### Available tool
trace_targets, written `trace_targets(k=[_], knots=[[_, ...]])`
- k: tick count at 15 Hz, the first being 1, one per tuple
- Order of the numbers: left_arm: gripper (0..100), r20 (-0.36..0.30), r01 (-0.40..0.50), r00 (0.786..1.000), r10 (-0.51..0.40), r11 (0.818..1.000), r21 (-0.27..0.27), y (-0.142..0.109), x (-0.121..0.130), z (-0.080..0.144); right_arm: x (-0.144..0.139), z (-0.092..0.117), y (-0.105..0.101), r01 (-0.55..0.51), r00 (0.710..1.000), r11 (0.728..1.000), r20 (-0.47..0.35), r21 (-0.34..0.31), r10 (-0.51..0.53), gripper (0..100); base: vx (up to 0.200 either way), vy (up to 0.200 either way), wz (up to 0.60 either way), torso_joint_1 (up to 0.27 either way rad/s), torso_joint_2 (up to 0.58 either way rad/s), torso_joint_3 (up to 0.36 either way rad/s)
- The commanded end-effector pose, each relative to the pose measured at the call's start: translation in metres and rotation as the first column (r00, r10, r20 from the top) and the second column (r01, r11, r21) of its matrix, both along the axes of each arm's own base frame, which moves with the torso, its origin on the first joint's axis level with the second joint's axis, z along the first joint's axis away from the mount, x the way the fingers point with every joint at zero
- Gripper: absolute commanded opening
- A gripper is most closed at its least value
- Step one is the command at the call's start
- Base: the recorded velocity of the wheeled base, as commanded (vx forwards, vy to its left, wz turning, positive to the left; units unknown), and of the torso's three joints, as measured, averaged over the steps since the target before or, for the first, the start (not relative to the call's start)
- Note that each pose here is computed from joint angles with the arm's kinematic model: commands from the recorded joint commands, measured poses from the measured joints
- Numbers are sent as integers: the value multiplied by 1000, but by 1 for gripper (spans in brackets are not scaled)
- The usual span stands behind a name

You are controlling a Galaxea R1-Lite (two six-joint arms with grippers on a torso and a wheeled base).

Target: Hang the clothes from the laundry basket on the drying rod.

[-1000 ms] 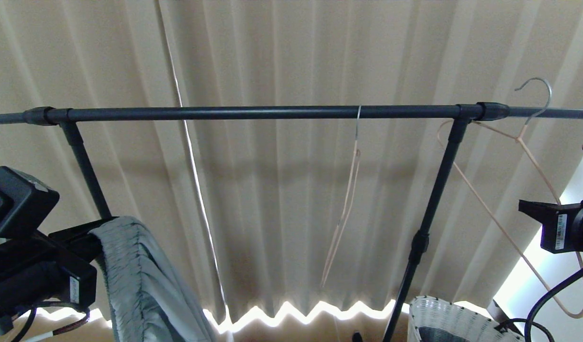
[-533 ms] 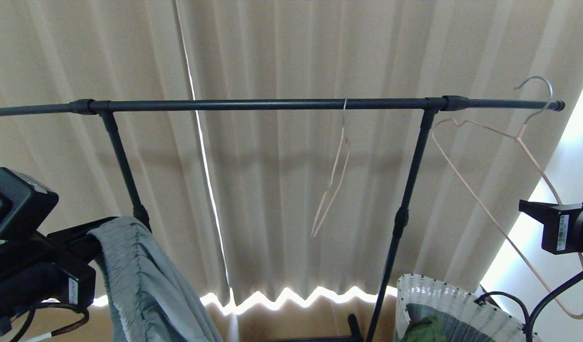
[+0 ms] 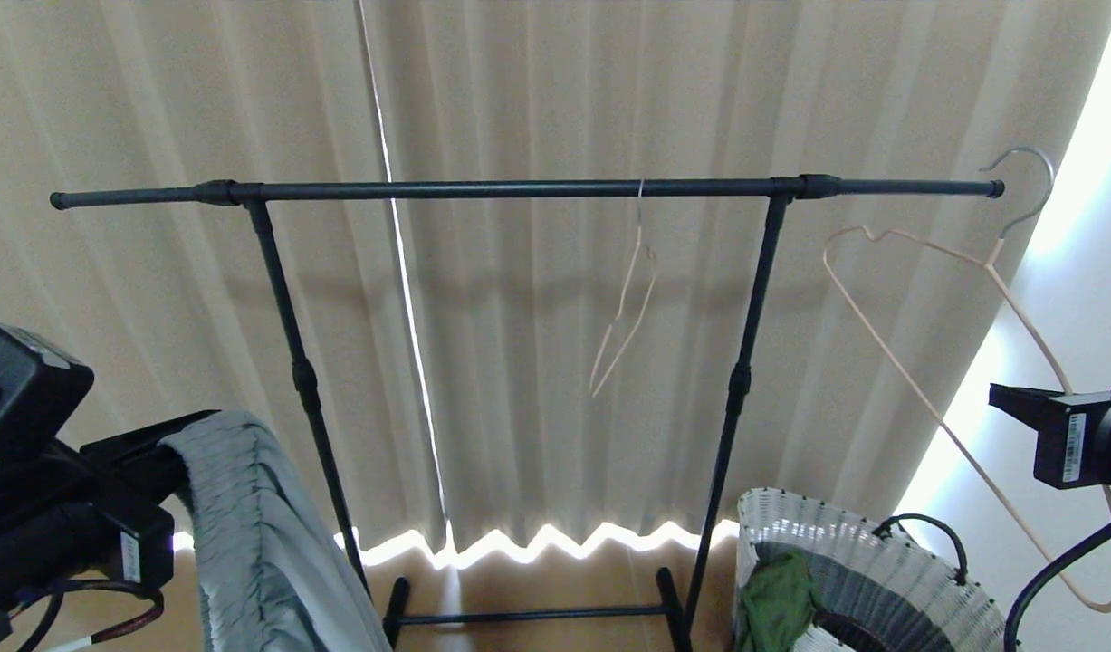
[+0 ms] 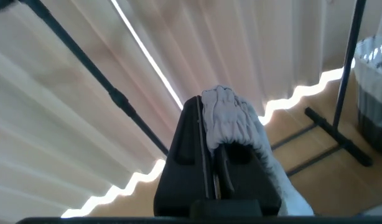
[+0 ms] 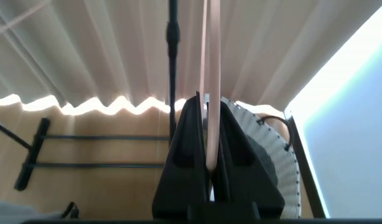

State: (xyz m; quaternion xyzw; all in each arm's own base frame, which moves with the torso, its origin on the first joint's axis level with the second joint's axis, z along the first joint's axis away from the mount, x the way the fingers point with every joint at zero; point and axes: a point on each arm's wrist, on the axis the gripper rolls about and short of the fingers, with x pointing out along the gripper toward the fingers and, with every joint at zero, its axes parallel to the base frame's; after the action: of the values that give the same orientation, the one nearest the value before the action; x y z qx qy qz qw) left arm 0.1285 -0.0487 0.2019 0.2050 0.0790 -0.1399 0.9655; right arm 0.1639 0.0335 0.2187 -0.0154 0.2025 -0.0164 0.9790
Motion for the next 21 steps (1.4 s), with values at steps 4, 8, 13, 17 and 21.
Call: trace_targets(k=[4,8,13,17,21], knots=[[0,-25,-8,1000,8,1000,-27,0,-1,-7,-13,-21,-3,-4,998,1000,-57,-8,4,0,0,0,0,0,0,0],[0,-55,-26,998,22,997,-73,0,1,-14,-35,-36,-6,-17,996,1000,-86,-15,16,0,0,0,0,0,0,0],[0,-58,-43,998,40,997,-64,-7,21,-4,-53,-47,-5,-156,983,987,-95,45,159,0,0,0,0,0,0,0],[0,-68,-100,993,97,994,-42,-15,45,11,-47,-33,1,-320,943,938,-44,135,328,0,0,0,0,0,0,0],[0,-73,-154,986,152,988,-21,-19,58,20,-31,-18,9,-401,912,898,-14,178,410,0,0,0,0,0,0,0]])
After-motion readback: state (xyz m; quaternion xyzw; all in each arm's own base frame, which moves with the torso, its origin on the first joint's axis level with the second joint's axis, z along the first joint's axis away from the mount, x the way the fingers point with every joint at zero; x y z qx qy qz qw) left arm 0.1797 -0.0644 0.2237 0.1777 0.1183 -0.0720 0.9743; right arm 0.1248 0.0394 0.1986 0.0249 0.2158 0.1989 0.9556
